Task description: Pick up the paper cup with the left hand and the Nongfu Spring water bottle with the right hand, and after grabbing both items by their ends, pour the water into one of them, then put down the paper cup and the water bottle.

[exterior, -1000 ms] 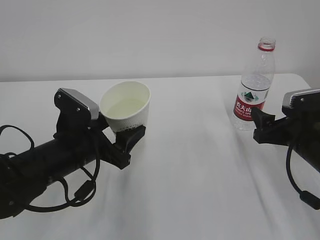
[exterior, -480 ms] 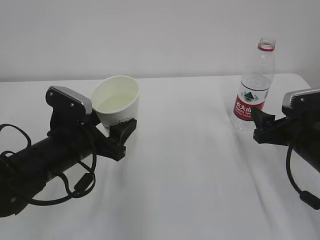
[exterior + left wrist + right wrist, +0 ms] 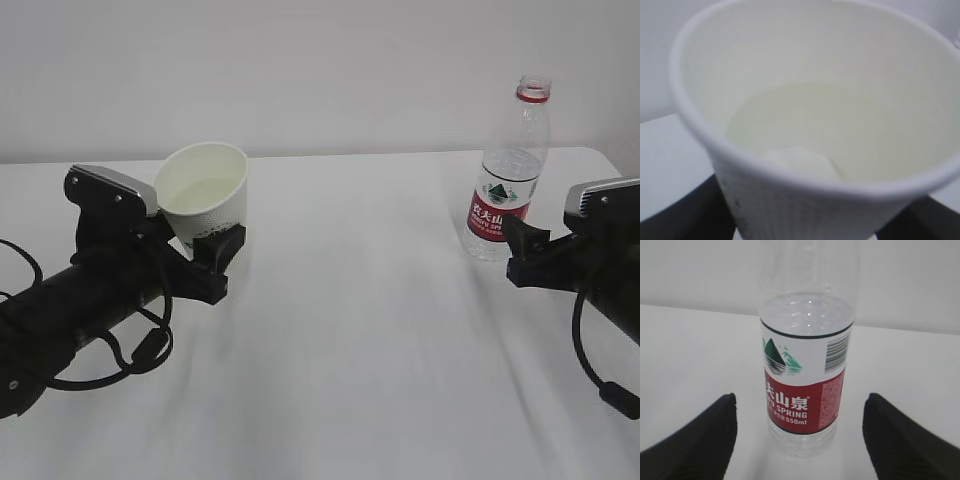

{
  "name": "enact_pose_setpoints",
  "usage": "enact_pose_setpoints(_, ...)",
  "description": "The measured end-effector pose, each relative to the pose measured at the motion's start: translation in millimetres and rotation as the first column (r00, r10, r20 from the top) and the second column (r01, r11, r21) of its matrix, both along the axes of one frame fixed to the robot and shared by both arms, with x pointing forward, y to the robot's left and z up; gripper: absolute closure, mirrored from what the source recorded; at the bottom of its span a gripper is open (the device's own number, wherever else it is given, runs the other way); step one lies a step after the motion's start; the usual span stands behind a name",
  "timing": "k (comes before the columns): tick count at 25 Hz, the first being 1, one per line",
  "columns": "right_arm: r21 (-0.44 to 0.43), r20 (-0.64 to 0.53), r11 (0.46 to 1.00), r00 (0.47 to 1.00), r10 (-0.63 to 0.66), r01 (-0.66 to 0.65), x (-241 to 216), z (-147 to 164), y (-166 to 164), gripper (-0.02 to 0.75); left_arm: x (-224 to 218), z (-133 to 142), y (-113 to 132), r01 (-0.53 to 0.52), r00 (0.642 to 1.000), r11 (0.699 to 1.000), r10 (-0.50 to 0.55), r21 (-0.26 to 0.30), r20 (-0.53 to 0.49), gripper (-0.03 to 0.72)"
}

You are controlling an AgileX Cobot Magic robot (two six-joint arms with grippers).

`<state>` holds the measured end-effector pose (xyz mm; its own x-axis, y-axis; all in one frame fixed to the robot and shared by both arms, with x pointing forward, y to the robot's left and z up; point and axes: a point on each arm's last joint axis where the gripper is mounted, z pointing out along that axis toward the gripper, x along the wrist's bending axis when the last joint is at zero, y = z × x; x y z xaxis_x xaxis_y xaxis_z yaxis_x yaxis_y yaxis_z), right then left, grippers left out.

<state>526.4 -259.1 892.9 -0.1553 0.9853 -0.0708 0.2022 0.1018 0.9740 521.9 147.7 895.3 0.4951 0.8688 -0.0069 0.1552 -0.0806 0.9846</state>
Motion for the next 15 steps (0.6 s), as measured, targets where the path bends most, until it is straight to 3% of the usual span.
enact_pose_setpoints(15, 0.000, 0.000, 1.000, 1.000, 0.000, 0.000, 0, 0, 0, 0.144, 14, 0, 30, -0.104, 0.995, 0.995, 0.104, -0.001, 0.000, 0.166)
